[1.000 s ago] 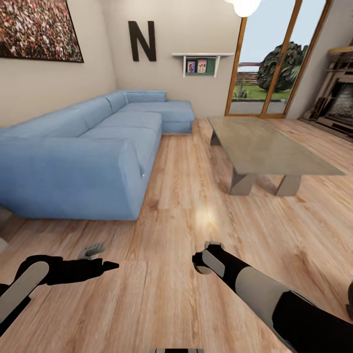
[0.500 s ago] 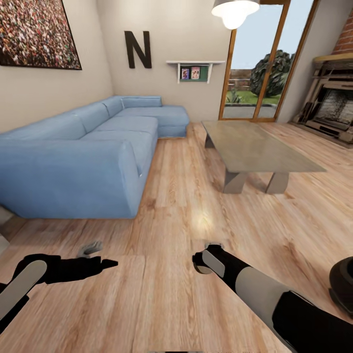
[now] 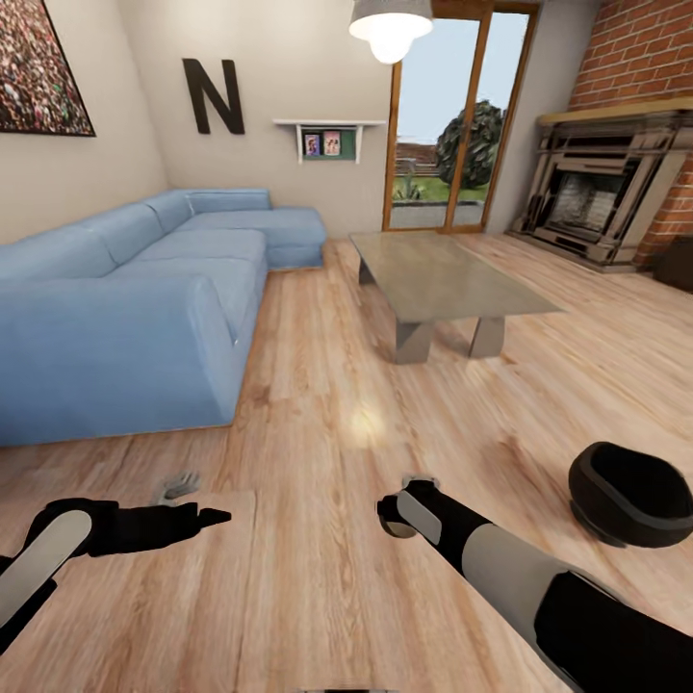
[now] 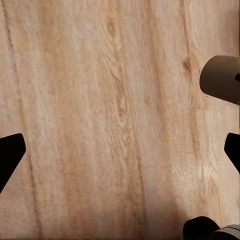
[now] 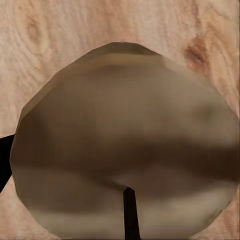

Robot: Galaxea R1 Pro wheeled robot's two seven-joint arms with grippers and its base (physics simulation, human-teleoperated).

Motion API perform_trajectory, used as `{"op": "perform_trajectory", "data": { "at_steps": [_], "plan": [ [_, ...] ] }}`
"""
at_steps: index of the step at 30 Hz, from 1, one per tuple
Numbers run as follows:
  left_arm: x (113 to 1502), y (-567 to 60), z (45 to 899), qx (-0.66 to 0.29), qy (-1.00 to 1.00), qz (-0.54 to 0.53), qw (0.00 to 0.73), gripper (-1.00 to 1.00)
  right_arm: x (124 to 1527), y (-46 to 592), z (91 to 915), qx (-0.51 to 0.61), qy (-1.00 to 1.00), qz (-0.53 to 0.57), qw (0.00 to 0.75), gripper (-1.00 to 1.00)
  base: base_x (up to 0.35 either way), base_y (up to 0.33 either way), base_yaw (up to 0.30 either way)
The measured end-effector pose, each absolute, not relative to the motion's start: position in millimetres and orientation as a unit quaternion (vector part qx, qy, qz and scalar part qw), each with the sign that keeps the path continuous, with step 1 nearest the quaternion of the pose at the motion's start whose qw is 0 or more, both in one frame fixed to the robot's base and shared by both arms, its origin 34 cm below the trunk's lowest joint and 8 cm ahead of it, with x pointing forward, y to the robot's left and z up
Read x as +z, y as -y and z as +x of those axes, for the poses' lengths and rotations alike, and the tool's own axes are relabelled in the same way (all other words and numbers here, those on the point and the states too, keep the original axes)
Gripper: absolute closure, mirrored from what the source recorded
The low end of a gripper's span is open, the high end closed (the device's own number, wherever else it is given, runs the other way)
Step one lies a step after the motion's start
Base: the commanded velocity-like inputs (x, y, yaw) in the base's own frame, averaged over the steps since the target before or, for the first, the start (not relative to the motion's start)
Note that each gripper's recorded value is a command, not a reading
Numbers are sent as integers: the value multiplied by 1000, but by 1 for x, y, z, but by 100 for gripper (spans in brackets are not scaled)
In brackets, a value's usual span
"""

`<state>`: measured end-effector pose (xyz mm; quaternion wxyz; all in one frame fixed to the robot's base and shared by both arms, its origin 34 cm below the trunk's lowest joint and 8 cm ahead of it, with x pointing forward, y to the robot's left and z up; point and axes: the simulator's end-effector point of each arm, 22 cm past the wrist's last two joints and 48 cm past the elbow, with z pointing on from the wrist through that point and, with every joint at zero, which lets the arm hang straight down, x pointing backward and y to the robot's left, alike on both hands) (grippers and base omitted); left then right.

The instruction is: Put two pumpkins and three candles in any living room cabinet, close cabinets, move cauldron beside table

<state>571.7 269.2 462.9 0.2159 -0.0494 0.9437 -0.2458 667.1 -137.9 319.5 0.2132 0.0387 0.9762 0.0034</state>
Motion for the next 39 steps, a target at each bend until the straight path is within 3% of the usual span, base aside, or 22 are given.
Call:
{"op": "perform_trajectory", "data": {
  "at_steps": [39],
  "plan": [
    [468, -270, 572, -246, -943, -49, 221, -100, 327, 138, 670, 4, -974, 39, 221, 100, -14, 0, -284]
  ]
}}
